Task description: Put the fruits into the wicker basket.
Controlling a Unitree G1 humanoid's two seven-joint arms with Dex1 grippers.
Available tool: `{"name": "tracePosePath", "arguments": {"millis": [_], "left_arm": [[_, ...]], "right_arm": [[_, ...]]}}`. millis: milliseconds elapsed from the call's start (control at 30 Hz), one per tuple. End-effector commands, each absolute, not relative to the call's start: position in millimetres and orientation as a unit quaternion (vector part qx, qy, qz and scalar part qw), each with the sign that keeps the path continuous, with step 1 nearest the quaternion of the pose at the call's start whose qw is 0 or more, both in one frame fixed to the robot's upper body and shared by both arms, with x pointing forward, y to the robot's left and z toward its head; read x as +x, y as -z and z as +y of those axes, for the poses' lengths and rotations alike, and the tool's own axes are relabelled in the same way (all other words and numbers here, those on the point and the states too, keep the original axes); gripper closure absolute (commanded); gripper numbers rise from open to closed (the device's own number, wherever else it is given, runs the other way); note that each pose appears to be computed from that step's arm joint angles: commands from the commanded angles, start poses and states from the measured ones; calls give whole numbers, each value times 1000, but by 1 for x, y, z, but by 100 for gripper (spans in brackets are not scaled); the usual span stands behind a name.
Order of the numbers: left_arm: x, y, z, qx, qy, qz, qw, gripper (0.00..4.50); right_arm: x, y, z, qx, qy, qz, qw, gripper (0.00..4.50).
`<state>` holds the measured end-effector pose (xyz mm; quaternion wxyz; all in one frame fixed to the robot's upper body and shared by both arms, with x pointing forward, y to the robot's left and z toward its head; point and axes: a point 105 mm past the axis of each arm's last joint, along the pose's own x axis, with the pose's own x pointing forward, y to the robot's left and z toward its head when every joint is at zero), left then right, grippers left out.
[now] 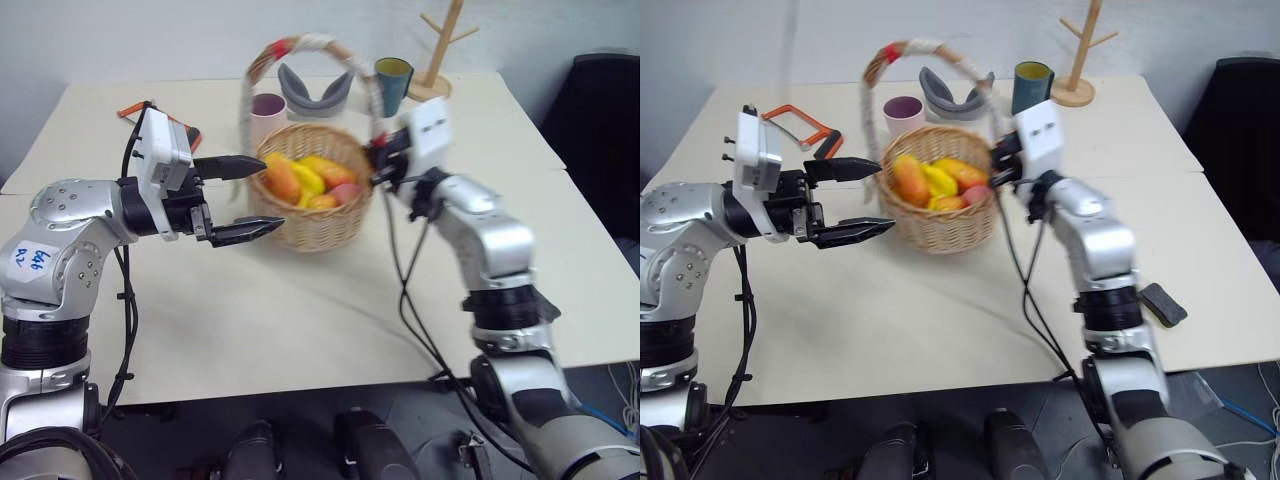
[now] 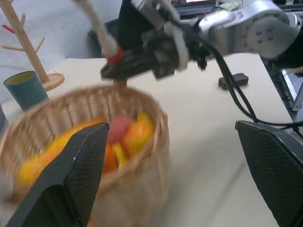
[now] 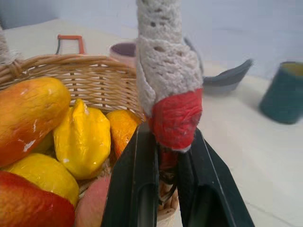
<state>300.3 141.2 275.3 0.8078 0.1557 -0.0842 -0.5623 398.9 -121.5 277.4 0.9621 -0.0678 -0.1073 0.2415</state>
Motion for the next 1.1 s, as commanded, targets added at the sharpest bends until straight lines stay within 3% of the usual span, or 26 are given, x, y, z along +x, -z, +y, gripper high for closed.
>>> {"name": "tracePosePath", "arguments": {"millis": [33, 233, 333, 500, 667, 967, 1100], "left_arm": [[299, -283, 136, 163, 572, -103, 797, 0], [304, -283, 131, 156, 586, -105, 788, 0], [306, -282, 127, 153, 594, -105, 783, 0], [310, -284, 124, 148, 602, -107, 777, 0], [307, -285, 124, 142, 613, -106, 770, 0], [311, -284, 131, 142, 615, -104, 769, 0], [310, -284, 131, 135, 627, -112, 759, 0]], "right_arm": [[367, -315, -183, -70, -207, -163, 962, 434], [350, -292, -288, -75, -83, -108, 988, 434], [347, -276, -305, -77, -58, -93, 991, 434], [337, -252, -303, -69, -72, -76, 992, 269], [296, -236, -313, -120, -115, -11, 986, 100], [188, -281, -362, -116, -172, 94, 974, 100], [170, -291, -366, -99, -182, 101, 973, 100]]}}
